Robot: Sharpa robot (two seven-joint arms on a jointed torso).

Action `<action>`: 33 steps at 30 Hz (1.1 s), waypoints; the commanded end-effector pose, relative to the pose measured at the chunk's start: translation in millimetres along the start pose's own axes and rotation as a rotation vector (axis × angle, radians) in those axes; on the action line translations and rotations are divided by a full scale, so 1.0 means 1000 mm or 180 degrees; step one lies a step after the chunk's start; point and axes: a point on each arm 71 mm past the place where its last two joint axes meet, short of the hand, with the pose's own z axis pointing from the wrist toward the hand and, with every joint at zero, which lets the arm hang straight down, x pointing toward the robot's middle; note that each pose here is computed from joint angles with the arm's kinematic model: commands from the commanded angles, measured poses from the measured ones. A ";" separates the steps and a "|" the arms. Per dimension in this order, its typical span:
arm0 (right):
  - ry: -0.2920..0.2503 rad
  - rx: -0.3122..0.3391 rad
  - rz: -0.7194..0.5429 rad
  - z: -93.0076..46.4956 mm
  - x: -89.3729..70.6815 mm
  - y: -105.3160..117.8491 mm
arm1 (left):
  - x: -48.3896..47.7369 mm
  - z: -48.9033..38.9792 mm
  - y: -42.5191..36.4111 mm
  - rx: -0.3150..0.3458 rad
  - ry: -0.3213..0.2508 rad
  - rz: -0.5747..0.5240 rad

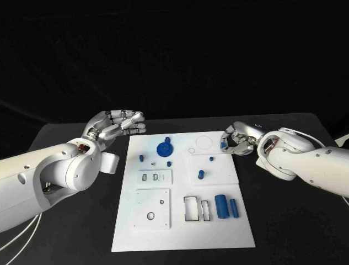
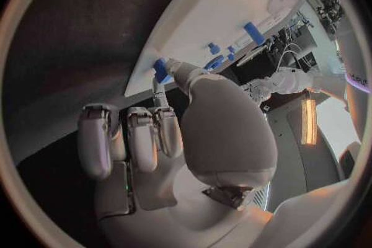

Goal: Assemble the parts on the task board

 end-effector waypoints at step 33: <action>-0.0104 -0.0509 -0.0017 -0.013 0.016 0.104 | -0.0006 0.0096 0.0040 0.0015 0.0009 0.0001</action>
